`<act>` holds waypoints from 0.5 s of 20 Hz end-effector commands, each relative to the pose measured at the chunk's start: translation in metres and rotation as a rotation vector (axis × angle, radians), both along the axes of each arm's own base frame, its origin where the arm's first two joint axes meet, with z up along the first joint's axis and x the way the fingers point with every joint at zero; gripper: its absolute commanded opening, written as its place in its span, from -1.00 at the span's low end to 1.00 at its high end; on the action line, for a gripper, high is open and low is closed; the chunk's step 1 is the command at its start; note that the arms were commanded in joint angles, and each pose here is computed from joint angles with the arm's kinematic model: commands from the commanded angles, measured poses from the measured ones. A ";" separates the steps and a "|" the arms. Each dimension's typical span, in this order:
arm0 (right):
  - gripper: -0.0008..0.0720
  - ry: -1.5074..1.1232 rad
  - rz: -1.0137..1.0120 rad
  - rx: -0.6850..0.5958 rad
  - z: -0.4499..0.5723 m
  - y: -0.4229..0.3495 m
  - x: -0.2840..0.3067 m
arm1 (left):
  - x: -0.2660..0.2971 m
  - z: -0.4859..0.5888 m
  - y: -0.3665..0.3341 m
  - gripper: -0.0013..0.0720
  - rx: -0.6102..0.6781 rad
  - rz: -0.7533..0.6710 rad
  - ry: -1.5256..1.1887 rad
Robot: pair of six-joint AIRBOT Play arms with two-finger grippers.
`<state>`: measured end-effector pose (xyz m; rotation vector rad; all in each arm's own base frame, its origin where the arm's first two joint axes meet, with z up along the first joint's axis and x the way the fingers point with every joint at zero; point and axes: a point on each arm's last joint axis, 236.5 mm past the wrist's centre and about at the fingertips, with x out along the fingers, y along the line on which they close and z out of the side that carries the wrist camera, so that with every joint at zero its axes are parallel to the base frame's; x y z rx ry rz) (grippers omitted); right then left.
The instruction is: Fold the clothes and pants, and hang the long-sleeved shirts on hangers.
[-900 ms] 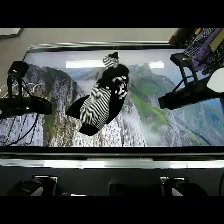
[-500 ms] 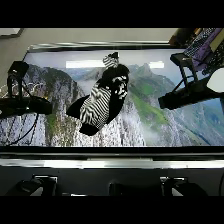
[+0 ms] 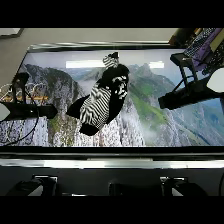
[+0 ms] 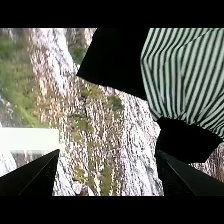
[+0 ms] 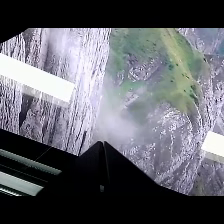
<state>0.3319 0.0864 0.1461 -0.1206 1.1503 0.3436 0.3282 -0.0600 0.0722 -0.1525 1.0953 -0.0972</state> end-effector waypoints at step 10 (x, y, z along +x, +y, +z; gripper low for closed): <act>-0.85 -0.051 -0.007 0.011 0.005 0.002 0.011 | 0.063 -0.138 0.006 0.94 -0.429 0.368 0.094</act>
